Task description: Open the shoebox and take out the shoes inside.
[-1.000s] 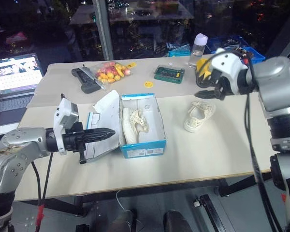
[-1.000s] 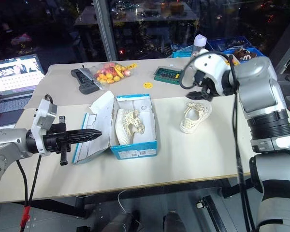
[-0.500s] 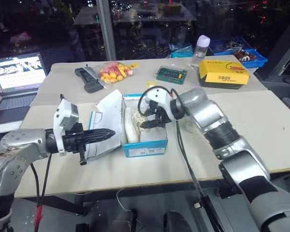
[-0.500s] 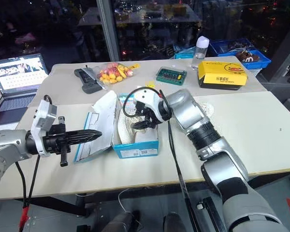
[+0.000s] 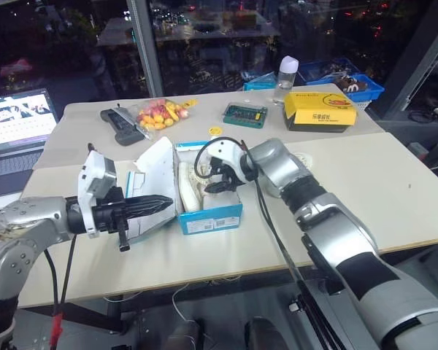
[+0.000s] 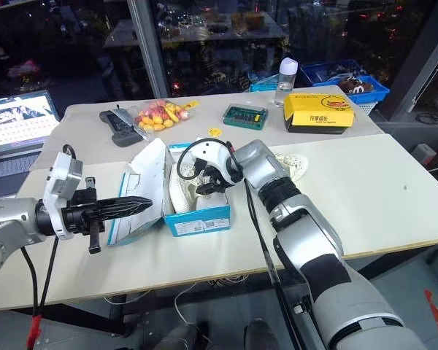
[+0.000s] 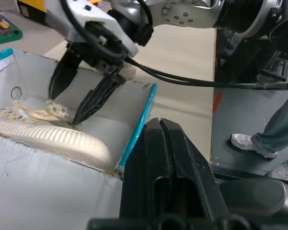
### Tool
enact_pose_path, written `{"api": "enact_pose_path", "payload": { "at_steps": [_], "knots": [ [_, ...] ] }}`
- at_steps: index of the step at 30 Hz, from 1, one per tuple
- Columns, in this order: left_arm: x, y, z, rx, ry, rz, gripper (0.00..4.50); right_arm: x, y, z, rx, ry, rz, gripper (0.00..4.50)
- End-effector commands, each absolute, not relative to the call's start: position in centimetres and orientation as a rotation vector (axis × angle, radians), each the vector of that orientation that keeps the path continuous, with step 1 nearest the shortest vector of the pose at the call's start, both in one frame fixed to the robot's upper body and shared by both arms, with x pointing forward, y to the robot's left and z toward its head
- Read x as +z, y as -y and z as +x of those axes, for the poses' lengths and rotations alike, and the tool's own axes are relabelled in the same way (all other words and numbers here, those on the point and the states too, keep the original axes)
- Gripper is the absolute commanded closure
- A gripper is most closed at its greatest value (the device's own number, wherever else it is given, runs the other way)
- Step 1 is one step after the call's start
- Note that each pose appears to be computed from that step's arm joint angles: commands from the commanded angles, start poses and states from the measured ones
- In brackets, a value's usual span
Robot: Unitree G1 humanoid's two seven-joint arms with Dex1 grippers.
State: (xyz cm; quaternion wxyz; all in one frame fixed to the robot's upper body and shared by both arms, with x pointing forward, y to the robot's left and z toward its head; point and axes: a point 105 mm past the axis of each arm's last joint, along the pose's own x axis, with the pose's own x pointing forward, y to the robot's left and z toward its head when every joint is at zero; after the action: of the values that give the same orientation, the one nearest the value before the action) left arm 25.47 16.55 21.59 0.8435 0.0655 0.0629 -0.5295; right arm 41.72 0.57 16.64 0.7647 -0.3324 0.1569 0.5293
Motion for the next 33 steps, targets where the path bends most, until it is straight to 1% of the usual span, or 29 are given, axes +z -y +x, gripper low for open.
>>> {"api": "enact_pose_path", "payload": {
  "at_steps": [1,2,5,7,12,13,18,24,33],
  "knots": [
    [22.6,-16.4,25.1,-1.114,-0.095,0.173,4.50,16.7,-1.6,41.7,1.153,-0.323,-0.729,1.28],
    [22.6,-16.4,25.1,-1.113,-0.095,0.172,4.50,16.7,-1.7,41.7,1.150,-0.319,-0.737,1.28],
    [22.6,-16.5,25.0,-1.109,-0.093,0.170,4.50,16.7,-1.6,41.9,1.138,-0.313,-0.759,1.99],
    [22.6,-16.5,25.0,-1.109,-0.093,0.169,4.50,16.6,-1.5,41.9,1.137,-0.311,-0.767,2.62],
    [22.6,-16.5,25.0,-1.108,-0.092,0.168,4.50,16.7,-1.7,41.8,1.141,-0.299,-0.759,4.36],
    [22.6,-16.5,25.0,-1.107,-0.092,0.168,4.50,16.7,-1.8,41.8,1.141,-0.299,-0.756,4.44],
    [22.6,-16.5,25.0,-1.106,-0.093,0.168,4.50,17.0,-2.1,41.8,1.139,-0.284,-0.720,4.44],
    [22.6,-16.5,25.1,-1.107,-0.094,0.170,4.50,19.2,-3.1,41.4,1.167,-0.228,-0.658,4.44],
    [22.6,-16.4,25.1,-1.108,-0.093,0.170,4.50,27.0,-2.6,40.7,1.145,-0.049,-0.565,4.44]
  ]
}}
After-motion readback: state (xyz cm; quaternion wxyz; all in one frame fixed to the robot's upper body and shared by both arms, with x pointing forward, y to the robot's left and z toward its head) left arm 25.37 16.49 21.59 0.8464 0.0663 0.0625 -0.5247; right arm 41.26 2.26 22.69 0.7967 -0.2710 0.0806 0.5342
